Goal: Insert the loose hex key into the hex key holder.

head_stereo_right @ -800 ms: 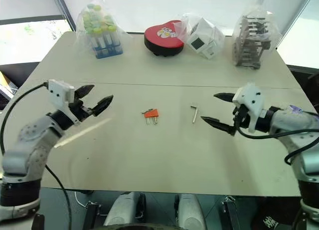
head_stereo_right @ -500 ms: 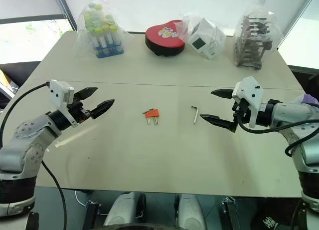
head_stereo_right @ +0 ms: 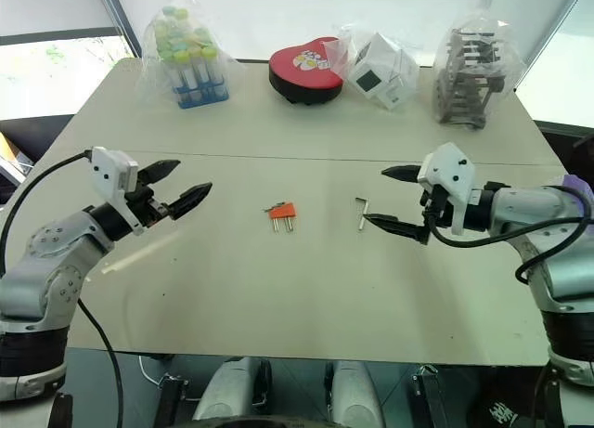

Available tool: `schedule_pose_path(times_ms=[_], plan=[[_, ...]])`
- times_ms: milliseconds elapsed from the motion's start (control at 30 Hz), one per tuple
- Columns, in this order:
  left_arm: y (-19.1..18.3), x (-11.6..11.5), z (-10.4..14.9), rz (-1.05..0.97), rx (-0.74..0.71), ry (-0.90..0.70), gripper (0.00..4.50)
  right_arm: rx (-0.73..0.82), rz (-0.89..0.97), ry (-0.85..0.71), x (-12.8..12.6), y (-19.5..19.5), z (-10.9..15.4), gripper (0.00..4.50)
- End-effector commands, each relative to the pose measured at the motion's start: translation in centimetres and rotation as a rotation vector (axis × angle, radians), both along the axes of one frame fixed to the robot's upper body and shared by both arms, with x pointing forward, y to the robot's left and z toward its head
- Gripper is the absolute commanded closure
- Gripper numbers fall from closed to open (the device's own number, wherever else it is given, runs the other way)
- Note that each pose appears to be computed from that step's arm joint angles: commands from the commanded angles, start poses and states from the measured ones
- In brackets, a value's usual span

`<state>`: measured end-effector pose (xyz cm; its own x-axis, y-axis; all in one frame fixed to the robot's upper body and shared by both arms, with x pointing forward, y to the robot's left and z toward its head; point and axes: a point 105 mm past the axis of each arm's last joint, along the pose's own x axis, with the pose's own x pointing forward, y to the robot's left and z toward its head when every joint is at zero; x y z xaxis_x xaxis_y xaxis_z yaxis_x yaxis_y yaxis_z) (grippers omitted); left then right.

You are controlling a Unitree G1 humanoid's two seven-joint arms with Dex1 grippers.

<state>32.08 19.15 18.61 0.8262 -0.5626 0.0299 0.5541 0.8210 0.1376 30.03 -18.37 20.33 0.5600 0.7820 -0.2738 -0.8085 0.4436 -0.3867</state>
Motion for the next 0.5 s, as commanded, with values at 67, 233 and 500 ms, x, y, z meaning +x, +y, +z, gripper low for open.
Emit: schedule_pose_path(times_ms=[67, 233, 500], plan=[[-0.7, -0.2, 0.7, 0.000, 0.013, -0.051, 0.03, -0.067, 0.029, -0.117, 1.6, 1.7, 0.0, 0.00], [-1.9, -0.2, -0.2, -0.002, 0.006, -0.050, 0.03, -0.074, 0.110, -0.135, 4.1, 5.1, -2.4, 0.00], [-2.7, -0.6, -0.7, 0.013, 0.011, -0.057, 0.03, -0.105, 0.180, -0.142, 6.9, 8.1, -5.0, 0.00]])
